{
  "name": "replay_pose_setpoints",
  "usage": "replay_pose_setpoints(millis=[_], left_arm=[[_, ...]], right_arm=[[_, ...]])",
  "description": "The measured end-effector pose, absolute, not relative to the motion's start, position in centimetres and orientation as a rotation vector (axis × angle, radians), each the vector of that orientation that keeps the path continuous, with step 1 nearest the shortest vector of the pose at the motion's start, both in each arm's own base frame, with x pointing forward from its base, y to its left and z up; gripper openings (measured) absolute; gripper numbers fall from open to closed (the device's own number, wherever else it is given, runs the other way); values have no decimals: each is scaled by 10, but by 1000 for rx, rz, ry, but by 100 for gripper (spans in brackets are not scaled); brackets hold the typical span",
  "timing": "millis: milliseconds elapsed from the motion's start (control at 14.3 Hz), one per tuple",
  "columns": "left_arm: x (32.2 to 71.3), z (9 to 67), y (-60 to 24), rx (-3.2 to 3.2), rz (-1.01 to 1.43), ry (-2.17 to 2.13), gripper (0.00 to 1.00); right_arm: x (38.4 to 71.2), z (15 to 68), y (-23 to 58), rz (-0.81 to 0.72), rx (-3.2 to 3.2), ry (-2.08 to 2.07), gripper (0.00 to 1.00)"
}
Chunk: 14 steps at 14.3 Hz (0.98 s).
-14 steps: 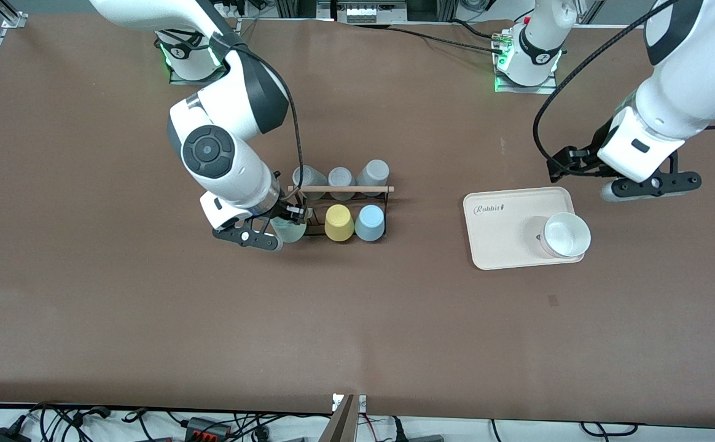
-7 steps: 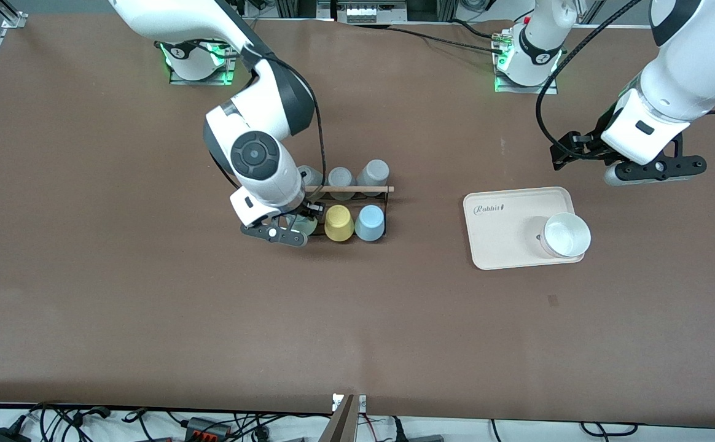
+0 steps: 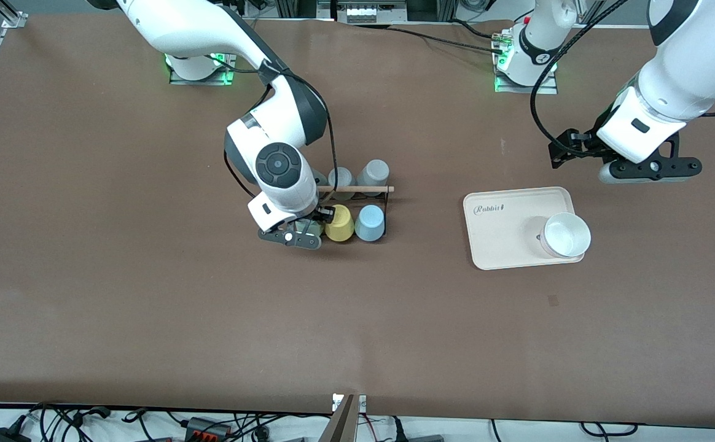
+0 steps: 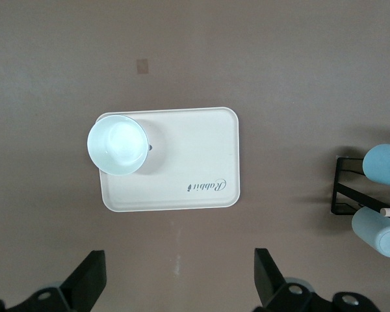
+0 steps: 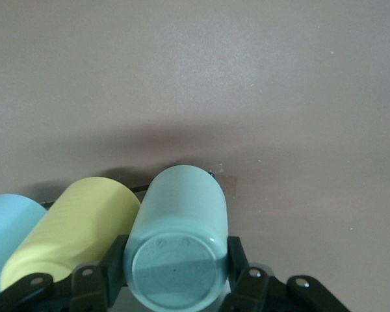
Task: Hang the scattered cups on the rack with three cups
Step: 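Place the teal cup on the rack peg beside the yellow cup, then open the right gripper and release the teal cup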
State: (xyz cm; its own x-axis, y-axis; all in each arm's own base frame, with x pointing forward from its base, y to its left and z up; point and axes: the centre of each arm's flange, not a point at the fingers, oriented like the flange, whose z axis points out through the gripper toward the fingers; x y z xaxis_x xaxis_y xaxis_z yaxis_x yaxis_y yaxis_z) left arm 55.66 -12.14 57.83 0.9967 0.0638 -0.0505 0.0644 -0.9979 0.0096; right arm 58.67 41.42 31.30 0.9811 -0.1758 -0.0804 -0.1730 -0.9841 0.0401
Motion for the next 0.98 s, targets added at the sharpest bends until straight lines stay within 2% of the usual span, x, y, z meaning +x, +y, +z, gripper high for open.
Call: replay_pose_setpoints(millis=[209,279,488,558,767,977], left_arm=[[557,578,-119,3128,-77,97,100],[557,578,-119,3127,-76,98,100],[558,578,-118,3127,-76,99,100],[558,578,-118,3127,-76,99,100],[558,578,-115,3127,-76,105,100],[558,578,-115,3127,-76,105,100]], right_arm=[[588,311,415,-124,3097,-273,65],[588,311,414,-123,3097,-274,69],[595,318,408,-98,3101,-288,97],[600,329,404,-71,3112,-282,100],[611,390,388,32,3148,-235,100],[620,453,340,69,3128,-260,100]])
